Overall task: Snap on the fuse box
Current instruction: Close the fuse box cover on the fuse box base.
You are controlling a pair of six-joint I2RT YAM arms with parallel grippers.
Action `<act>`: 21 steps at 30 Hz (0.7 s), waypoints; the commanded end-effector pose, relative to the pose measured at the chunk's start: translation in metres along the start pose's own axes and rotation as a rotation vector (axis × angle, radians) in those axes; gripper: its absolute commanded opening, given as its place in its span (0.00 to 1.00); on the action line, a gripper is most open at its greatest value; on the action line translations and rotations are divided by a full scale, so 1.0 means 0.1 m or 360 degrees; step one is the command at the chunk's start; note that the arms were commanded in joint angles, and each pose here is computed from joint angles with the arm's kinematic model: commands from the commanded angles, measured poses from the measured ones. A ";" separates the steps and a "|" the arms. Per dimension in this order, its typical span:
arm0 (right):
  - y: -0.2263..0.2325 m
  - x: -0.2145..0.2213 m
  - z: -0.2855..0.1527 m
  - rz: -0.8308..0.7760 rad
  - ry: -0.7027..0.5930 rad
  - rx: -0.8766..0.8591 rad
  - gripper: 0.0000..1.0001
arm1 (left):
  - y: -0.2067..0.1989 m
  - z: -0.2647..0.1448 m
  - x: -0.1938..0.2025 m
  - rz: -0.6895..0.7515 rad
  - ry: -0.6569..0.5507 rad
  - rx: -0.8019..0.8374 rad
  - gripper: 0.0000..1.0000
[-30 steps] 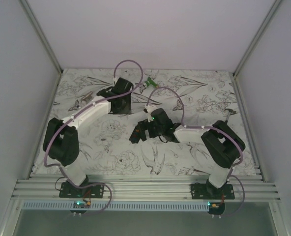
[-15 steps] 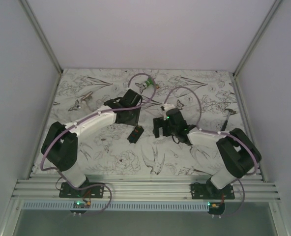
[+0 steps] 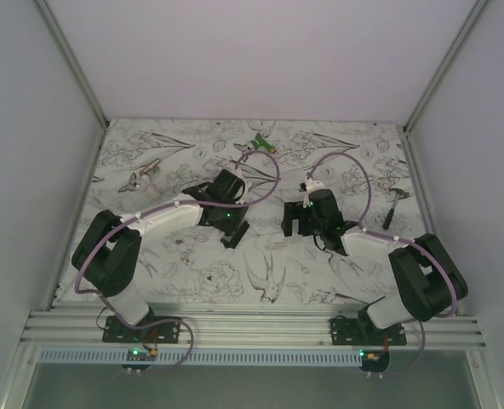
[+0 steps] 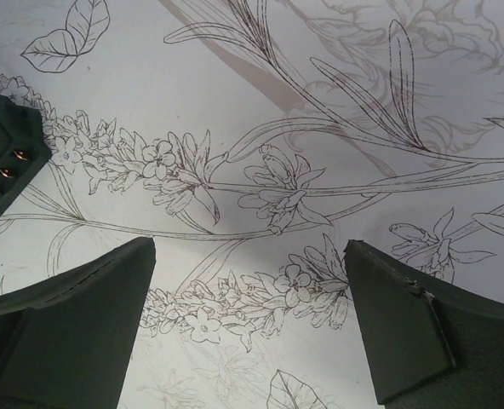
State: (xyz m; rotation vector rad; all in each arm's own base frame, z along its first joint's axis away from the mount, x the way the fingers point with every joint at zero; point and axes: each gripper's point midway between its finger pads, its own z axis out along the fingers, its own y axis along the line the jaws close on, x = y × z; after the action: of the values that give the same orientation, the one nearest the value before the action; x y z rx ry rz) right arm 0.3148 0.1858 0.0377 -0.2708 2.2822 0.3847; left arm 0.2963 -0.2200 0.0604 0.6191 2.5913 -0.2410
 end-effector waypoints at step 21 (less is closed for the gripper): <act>0.11 -0.10 0.05 0.0022 -0.0045 -0.0095 1.00 | 0.02 0.11 0.27 -0.0025 0.0005 0.0019 0.22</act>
State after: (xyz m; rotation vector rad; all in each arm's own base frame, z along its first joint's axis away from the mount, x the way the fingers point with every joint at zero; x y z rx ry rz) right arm 0.3117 0.1921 0.0345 -0.2936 2.2915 0.4270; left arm 0.2879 -0.2218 0.0431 0.6249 2.5679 -0.3003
